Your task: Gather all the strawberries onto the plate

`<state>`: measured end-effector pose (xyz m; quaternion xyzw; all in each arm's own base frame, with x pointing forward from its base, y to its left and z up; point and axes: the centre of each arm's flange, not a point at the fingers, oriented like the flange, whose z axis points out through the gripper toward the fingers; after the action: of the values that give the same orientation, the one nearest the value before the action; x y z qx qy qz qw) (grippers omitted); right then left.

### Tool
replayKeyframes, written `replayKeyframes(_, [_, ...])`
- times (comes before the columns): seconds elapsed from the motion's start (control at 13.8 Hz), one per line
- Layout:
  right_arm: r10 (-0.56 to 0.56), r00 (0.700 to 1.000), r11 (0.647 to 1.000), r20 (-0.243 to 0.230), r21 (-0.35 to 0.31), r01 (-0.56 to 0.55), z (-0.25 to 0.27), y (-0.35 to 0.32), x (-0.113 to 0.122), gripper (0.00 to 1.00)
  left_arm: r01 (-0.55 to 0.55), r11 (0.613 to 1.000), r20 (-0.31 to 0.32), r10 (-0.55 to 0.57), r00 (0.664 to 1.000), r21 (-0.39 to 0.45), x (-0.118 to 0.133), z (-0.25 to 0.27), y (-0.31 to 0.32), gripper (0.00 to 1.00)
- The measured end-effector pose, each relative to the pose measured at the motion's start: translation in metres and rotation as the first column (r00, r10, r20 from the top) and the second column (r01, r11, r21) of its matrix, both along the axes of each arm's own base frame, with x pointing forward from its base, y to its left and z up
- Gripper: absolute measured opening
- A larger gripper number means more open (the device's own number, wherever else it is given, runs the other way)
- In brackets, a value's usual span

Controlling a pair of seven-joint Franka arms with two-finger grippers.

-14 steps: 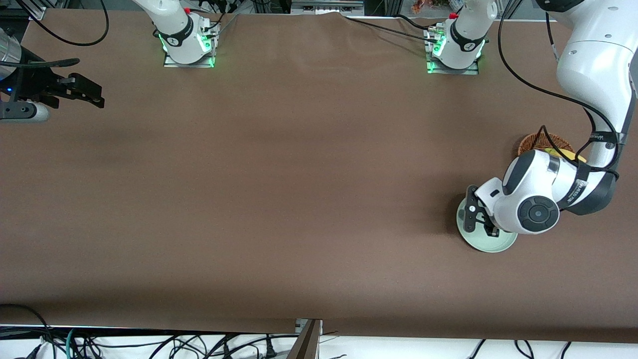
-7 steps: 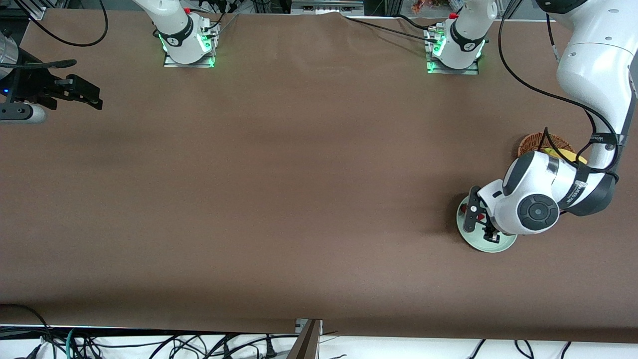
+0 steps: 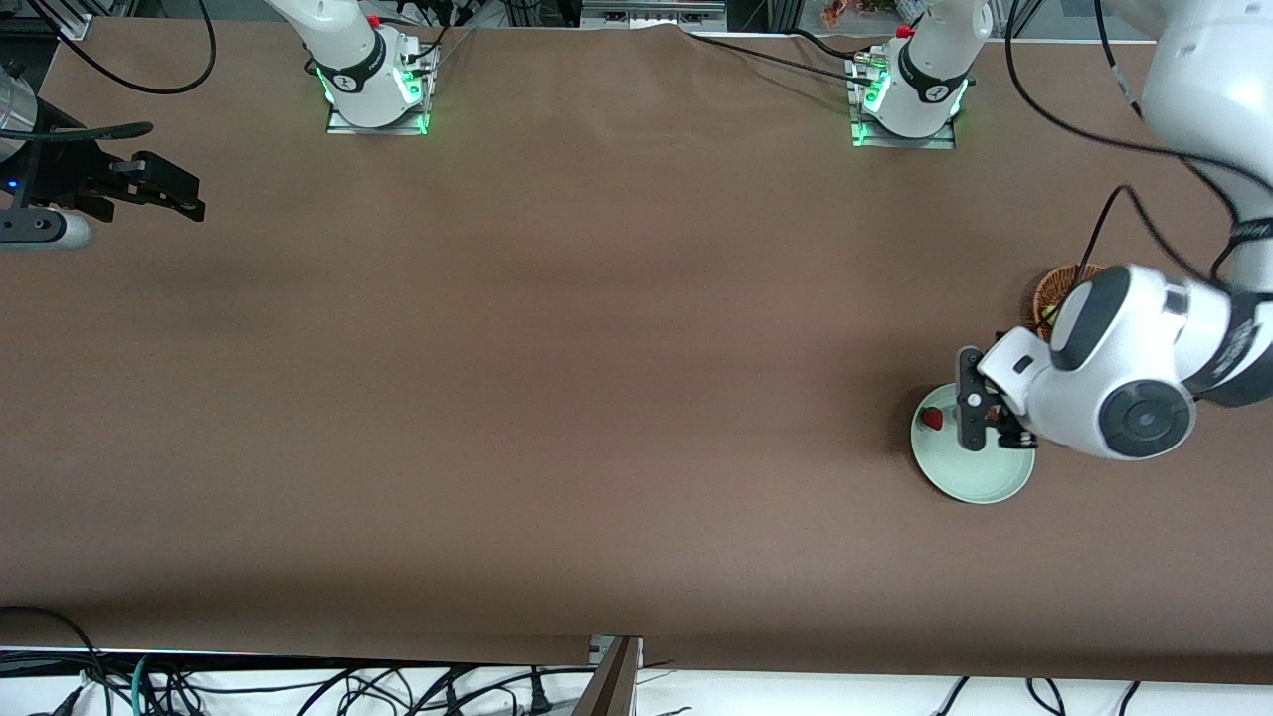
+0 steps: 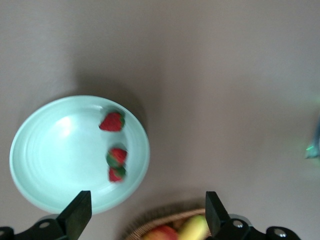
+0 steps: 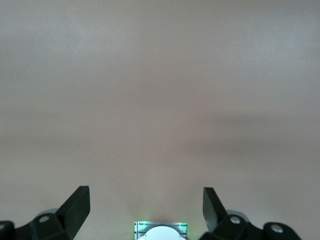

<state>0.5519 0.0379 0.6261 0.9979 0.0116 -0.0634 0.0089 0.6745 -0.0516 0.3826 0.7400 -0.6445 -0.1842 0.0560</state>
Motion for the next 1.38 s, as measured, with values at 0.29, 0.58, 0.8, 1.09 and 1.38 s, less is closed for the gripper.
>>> replayKeyframes(0.29, [0.0, 1.0, 1.0, 0.001, 0.0, 0.0, 0.0, 0.0, 0.001, 1.0, -0.292, 0.952, 0.144, 0.278, 0.95, 0.09, -0.027, 0.108, -0.008, 1.0])
replayKeyframes(0.58, [0.0, 1.0, 1.0, 0.001, 0.0, 0.0, 0.0, 0.0, 0.001, 1.0, -0.46, 0.882, 0.261, 0.423, 0.868, 0.099, -0.041, 0.172, 0.0, 1.0])
replayKeyframes(0.8, [-0.001, 1.0, 1.0, 0.002, 0.0, 0.001, 0.0, 0.0, 0.001, 1.0, -0.719, 0.694, 0.256, 0.689, 0.679, 0.037, -0.056, 0.191, 0.009, 1.0])
replayKeyframes(1.09, [-0.002, 1.0, 1.0, 0.002, 0.0, 0.002, 0.001, -0.001, 0.001, 1.0, -0.911, 0.406, 0.352, 0.865, 0.359, -0.069, -0.089, 0.219, 0.004, 1.0])
replayKeyframes(1.38, [-0.002, 1.0, 1.0, 0.002, 0.0, 0.002, 0.001, -0.001, 0.001, 1.0, -0.965, 0.244, 0.343, 0.918, 0.198, -0.094, -0.124, 0.212, 0.016, 1.0])
